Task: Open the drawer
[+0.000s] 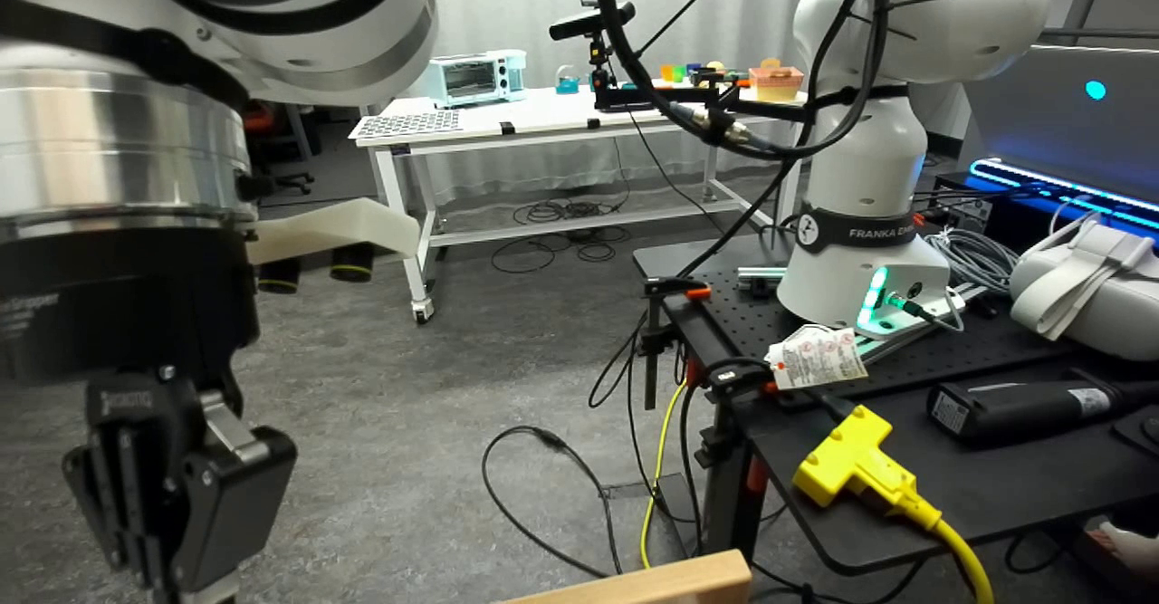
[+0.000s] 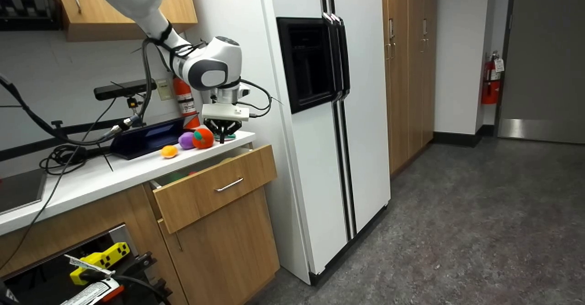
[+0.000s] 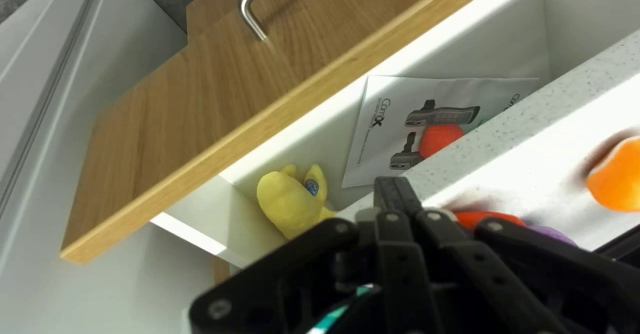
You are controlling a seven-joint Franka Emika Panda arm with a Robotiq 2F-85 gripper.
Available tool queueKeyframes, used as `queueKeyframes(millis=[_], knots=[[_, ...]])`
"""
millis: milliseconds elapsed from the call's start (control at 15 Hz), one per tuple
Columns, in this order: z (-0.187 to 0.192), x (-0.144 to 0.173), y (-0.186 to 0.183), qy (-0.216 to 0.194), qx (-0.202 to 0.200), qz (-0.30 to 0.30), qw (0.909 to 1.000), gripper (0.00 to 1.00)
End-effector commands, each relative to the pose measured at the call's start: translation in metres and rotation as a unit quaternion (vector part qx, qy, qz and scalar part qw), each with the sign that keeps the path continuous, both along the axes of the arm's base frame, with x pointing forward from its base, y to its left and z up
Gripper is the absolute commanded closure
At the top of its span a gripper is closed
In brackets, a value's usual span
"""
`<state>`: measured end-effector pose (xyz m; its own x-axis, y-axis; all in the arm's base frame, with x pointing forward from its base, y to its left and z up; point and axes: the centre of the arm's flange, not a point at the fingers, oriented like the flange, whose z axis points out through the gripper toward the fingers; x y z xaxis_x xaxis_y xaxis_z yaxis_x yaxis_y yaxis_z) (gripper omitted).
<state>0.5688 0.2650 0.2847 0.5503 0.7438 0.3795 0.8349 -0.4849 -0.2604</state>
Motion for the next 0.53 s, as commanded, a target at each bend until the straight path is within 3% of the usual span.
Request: queueKeyframes(millis=[0,467], knots=[[0.0,0.001,-0.002,0.0,0.0,-0.001,1.0,0.99],[-0.011,0.003,0.003,0.008,0.002,0.003,1.0,1.0]])
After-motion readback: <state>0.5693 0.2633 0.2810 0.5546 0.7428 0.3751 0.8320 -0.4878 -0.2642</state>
